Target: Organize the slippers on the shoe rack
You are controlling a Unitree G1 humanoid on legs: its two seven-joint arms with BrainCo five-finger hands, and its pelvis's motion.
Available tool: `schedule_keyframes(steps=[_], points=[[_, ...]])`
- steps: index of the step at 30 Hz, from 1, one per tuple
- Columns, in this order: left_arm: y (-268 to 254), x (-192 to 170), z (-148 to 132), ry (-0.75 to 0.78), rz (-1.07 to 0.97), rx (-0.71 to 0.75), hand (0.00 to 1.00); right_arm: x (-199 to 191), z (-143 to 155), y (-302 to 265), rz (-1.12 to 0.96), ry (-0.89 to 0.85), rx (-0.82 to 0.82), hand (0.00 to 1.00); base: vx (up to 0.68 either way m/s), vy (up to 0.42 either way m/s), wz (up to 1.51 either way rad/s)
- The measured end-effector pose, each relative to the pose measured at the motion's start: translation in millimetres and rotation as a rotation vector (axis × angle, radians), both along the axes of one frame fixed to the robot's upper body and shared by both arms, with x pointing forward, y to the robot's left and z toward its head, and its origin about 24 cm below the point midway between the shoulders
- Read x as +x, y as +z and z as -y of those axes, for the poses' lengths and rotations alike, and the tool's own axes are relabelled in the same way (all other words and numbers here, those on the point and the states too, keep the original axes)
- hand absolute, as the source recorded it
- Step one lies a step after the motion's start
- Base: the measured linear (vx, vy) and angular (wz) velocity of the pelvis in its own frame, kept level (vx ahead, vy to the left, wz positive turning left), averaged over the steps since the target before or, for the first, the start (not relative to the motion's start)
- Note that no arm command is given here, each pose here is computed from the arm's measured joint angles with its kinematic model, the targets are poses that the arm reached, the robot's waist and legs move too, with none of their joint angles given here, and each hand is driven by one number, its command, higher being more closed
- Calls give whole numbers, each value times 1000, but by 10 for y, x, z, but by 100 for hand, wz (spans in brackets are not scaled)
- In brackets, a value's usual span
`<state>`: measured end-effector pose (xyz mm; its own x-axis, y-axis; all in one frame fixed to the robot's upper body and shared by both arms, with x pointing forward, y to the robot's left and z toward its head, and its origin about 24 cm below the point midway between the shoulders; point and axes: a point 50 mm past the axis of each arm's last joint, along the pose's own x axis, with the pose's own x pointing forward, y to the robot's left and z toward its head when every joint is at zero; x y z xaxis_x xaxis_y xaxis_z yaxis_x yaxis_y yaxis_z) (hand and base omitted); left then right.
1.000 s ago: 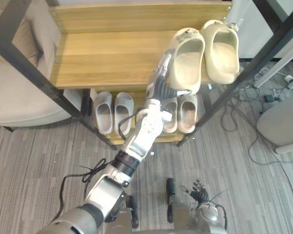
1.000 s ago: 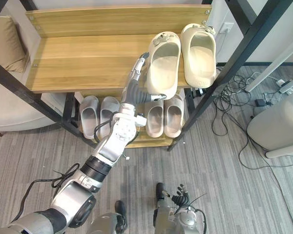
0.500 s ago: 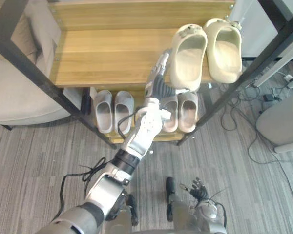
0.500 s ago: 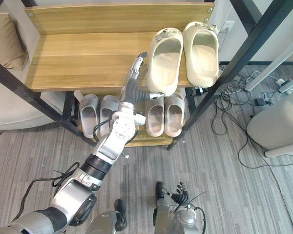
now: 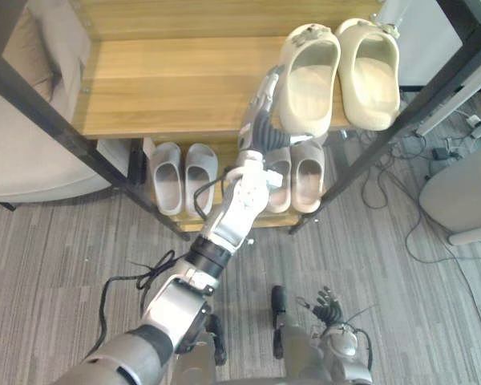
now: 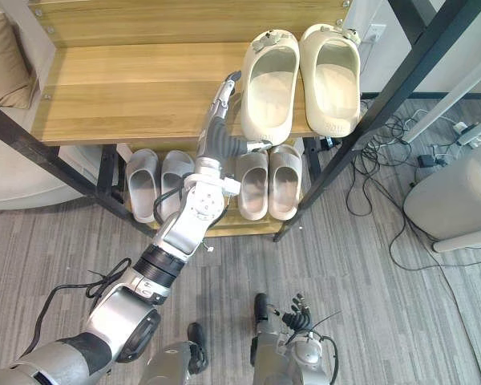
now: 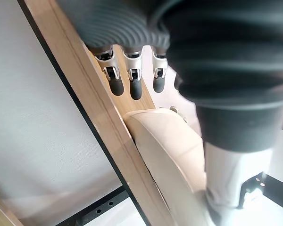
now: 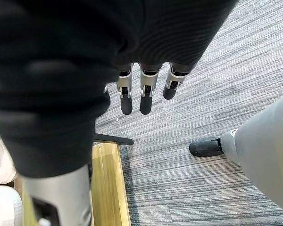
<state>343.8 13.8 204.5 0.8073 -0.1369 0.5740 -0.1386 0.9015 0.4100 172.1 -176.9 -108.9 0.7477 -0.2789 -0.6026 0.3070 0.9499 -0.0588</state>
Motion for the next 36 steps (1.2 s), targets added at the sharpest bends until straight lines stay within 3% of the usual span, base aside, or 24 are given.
schedule_keyframes(steps=[36], points=[[-68, -14, 285, -68, -31, 45, 0, 132, -22, 63, 39, -14, 24, 0, 1, 4, 0]])
